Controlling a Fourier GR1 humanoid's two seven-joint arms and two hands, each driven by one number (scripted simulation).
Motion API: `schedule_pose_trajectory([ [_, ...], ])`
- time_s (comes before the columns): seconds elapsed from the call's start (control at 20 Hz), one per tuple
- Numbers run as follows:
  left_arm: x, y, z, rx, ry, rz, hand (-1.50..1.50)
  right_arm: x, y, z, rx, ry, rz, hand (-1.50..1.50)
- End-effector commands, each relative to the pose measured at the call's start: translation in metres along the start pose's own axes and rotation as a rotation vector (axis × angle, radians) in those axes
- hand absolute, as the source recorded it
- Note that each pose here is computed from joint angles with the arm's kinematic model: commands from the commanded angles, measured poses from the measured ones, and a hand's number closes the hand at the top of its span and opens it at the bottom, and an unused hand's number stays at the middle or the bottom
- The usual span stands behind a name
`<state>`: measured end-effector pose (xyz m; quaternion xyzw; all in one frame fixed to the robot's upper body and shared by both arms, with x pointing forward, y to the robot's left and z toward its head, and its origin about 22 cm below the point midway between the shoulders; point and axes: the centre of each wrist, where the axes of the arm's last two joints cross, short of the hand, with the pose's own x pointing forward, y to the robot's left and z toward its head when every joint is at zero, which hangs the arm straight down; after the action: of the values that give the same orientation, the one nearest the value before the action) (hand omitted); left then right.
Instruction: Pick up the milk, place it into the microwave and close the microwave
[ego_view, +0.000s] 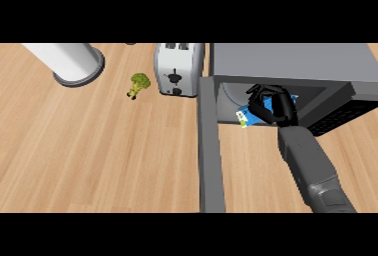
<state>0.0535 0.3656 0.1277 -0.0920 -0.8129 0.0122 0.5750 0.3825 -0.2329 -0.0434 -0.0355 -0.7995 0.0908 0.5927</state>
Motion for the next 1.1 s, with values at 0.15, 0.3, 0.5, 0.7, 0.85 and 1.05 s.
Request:
schedule_pose_trajectory([
  [0.15, -0.001, 0.007, -0.016, -0.038, -0.037, 0.008, -1.50, 0.026, -0.030, -0.040, -0.013, 0.021, 0.076, 1.50],
  [0.3, 0.000, 0.009, -0.018, -0.045, -0.053, 0.017, -1.50, 0.028, -0.029, -0.042, -0.043, 0.010, 0.193, 1.50],
  [0.5, 0.002, 0.009, -0.016, -0.070, -0.053, 0.012, -1.50, 0.039, -0.048, -0.053, -0.135, 0.019, 0.336, 1.50],
  [0.7, 0.001, 0.017, -0.026, -0.073, -0.046, 0.009, -1.50, 0.058, -0.056, -0.071, -0.174, 0.033, 0.375, 1.50],
  [0.85, 0.001, 0.010, -0.030, -0.101, -0.063, 0.032, -1.50, 0.048, -0.063, -0.060, -0.211, 0.041, 0.366, 1.50],
  [1.05, -0.001, 0.012, -0.034, -0.101, -0.055, 0.008, -1.50, 0.053, -0.077, -0.062, -0.229, 0.030, 0.408, 1.50],
])
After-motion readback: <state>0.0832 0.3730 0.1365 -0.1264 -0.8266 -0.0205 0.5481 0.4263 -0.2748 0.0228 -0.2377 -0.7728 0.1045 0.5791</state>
